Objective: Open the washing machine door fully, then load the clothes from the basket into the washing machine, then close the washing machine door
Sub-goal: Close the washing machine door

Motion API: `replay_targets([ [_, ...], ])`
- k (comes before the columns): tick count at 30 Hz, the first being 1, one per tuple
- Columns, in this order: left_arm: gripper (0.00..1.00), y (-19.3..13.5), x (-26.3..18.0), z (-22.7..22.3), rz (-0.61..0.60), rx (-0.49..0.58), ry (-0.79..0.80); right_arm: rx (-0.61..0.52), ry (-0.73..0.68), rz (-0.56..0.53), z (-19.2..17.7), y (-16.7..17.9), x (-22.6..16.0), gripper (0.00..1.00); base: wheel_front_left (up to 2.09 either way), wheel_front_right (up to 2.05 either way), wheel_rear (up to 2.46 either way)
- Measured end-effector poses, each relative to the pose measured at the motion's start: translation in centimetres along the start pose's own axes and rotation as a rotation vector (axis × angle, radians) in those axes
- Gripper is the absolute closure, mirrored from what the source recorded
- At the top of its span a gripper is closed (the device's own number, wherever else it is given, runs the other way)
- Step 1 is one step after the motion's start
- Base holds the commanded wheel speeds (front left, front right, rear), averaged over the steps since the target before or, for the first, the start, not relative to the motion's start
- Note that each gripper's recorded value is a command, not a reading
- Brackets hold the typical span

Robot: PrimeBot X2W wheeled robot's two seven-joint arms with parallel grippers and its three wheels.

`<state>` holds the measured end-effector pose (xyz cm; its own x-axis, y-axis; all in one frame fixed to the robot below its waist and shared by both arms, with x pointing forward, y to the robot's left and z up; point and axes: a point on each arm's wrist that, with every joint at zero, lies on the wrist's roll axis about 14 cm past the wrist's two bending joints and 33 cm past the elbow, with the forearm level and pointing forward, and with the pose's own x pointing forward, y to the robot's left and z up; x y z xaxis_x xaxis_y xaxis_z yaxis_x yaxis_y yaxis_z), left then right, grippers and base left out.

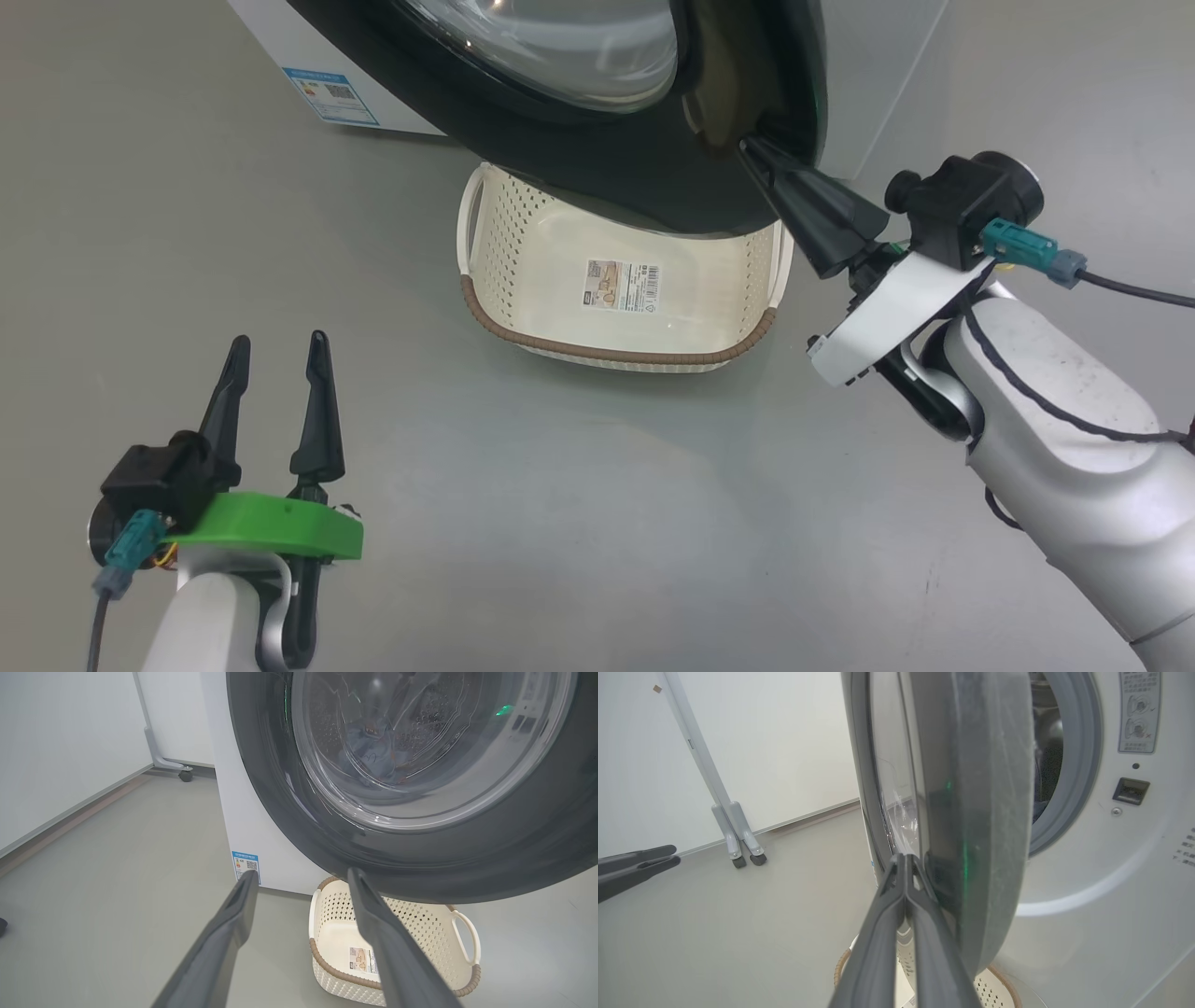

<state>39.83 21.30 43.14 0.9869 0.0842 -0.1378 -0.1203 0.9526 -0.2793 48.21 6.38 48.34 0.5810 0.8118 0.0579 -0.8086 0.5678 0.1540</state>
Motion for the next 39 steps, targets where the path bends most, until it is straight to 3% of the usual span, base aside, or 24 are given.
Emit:
replay_targets([
  [39,0.00,-0.2,3.2,0.1,-0.013,-0.015,-0.014,-0.004,-0.148,-0.218,3.2,-12.2,4.5,1.00,0.00,0.00,0.00],
])
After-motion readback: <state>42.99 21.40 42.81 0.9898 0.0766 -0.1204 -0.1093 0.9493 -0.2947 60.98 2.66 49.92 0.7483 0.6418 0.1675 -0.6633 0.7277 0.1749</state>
